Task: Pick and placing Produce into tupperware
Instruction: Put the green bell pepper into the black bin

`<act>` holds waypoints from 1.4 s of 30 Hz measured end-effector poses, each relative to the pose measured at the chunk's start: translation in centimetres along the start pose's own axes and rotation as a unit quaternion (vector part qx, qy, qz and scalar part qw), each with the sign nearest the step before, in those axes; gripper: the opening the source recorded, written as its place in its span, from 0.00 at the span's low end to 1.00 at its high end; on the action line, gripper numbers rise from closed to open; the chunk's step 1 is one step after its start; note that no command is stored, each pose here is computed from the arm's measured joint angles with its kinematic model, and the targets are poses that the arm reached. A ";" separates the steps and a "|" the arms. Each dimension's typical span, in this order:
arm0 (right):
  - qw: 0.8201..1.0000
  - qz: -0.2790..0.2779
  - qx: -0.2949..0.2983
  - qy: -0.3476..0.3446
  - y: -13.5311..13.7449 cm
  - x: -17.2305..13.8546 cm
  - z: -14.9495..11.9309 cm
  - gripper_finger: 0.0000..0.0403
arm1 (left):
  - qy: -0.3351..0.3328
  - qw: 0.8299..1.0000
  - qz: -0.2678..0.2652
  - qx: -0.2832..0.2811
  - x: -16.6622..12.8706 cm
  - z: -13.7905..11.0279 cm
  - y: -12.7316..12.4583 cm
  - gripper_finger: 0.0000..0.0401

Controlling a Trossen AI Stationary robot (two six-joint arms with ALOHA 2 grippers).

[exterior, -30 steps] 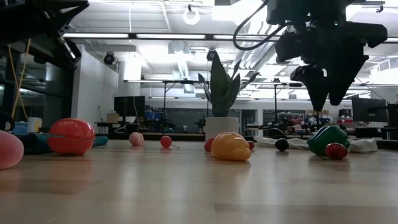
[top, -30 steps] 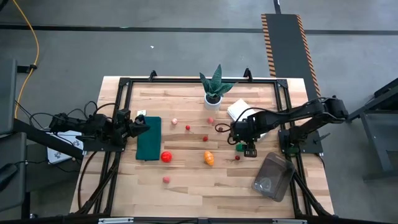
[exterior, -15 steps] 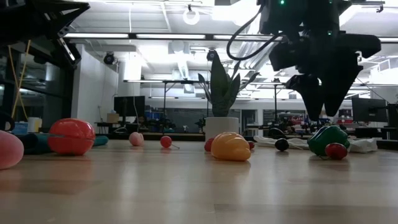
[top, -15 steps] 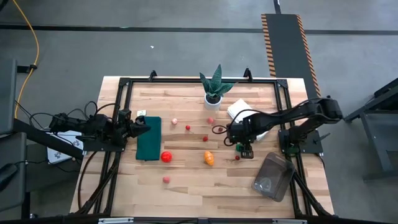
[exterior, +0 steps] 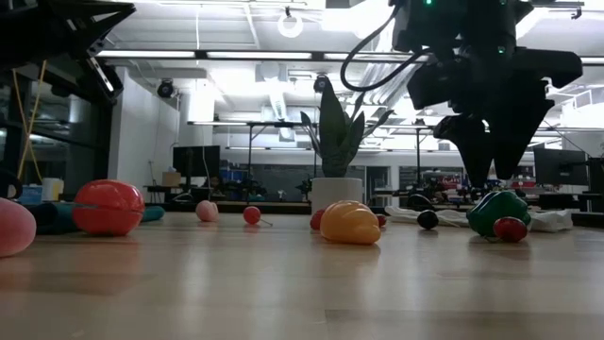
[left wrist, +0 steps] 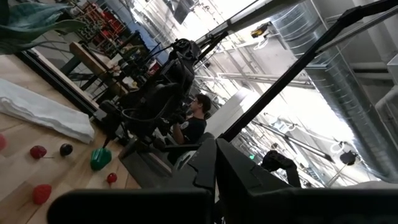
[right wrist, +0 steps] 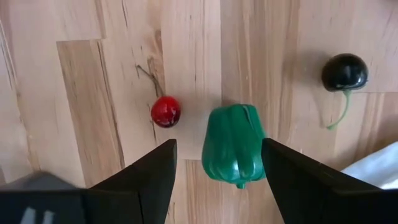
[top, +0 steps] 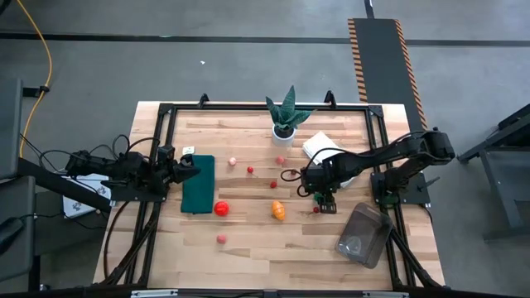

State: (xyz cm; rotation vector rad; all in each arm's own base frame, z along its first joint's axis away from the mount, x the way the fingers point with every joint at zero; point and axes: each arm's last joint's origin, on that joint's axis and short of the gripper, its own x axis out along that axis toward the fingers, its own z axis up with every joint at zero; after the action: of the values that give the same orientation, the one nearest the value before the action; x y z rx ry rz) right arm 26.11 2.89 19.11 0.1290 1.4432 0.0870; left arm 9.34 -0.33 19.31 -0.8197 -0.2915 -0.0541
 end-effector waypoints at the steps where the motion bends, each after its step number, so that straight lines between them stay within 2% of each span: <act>1: 1.000 0.000 0.000 0.001 0.0 0.0 0.0 0.56 | 0.000 1.000 0.000 0.000 0.0 0.0 0.0 0.00; 10: 1.000 0.000 0.000 0.002 0.0 0.0 0.0 0.56 | 0.000 1.000 0.000 -0.002 0.0 0.0 0.0 0.00; 21: 1.000 -0.025 -0.007 0.002 -0.2 0.0 -0.1 0.72 | 0.000 1.000 0.000 -0.011 0.0 0.0 0.0 0.00; 27: 1.000 -0.025 -0.014 -0.002 -0.2 0.2 0.1 0.72 | 0.000 1.000 0.000 -0.011 0.0 0.0 0.0 0.00; 42: 0.998 -0.028 -0.030 0.053 -0.4 3.5 0.8 0.72 | 0.000 1.000 0.000 -0.012 0.0 0.0 0.0 0.00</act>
State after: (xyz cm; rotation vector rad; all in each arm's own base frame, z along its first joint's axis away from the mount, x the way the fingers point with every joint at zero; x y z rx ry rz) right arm 27.30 2.93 15.67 0.0338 1.5469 0.0923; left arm 9.34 -0.34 19.31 -0.8434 -0.2909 -0.0584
